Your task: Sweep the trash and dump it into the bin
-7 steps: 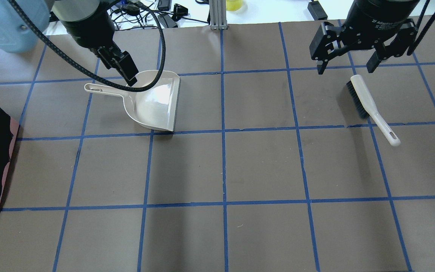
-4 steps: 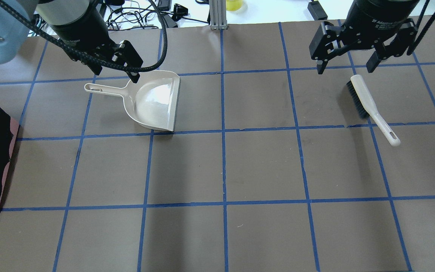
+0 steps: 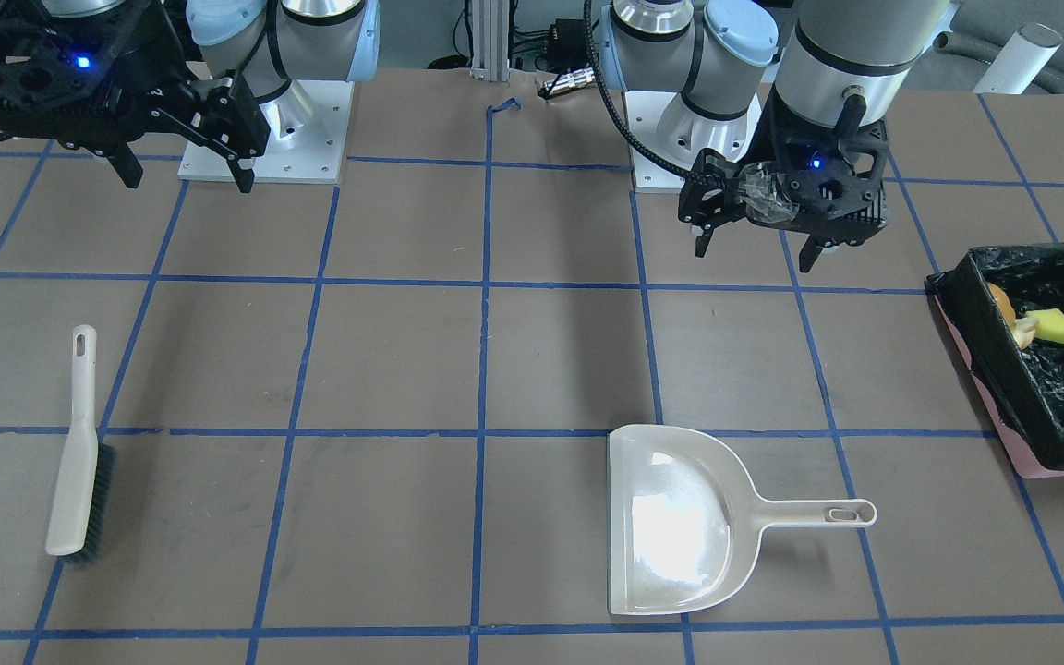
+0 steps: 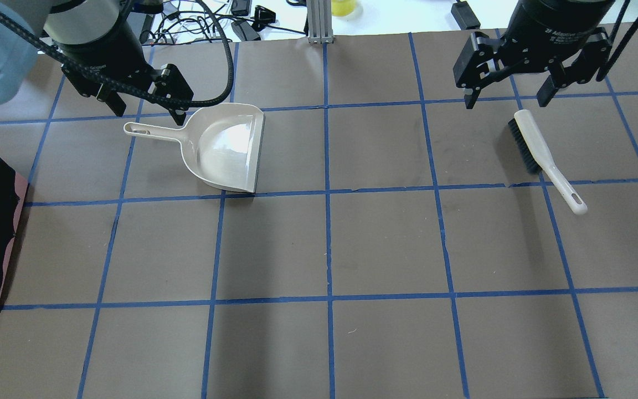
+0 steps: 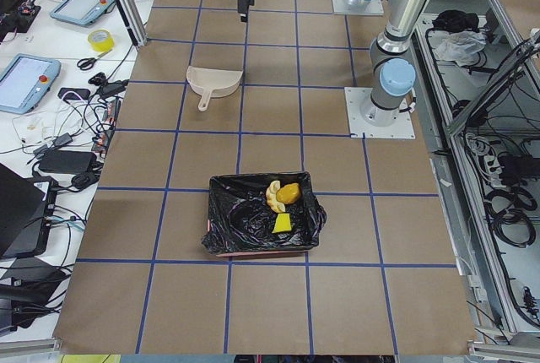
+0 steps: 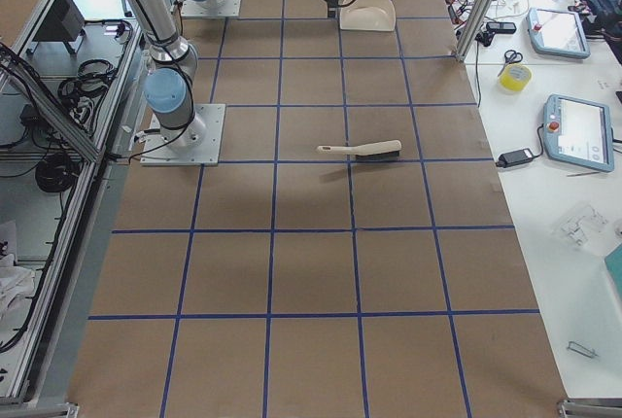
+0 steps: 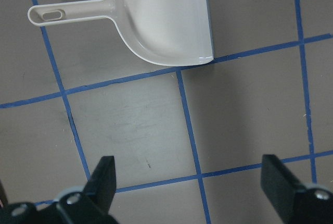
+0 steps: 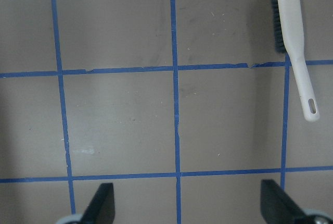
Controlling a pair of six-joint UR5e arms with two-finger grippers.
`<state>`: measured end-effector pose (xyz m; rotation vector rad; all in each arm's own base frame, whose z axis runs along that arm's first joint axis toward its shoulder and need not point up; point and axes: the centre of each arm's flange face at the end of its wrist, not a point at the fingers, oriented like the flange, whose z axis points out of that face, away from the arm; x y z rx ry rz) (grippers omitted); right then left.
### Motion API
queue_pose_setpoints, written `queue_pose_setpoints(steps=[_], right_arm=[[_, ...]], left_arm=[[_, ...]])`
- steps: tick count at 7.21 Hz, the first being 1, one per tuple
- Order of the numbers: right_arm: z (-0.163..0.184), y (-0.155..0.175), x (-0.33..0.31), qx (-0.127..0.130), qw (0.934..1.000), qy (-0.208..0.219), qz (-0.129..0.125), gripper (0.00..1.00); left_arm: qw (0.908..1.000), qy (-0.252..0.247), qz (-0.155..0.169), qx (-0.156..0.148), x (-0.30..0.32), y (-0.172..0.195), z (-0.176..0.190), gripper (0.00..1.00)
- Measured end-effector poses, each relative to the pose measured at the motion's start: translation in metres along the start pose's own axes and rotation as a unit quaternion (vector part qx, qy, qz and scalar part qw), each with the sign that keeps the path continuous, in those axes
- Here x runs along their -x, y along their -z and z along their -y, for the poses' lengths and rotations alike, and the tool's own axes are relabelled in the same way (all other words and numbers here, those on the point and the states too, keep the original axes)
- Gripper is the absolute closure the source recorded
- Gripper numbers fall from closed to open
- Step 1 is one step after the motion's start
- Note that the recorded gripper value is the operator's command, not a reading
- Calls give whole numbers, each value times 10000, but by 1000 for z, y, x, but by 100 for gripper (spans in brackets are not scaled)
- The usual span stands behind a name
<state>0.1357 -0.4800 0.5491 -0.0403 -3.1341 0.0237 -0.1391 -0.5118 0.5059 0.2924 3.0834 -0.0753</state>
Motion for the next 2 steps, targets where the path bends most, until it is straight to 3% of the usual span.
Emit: queue_pose_setpoints(steps=[2], right_arm=[[0, 0, 0, 0, 10000, -3, 2, 0]], left_arm=[[10000, -41, 23, -84, 1, 1, 1, 0]])
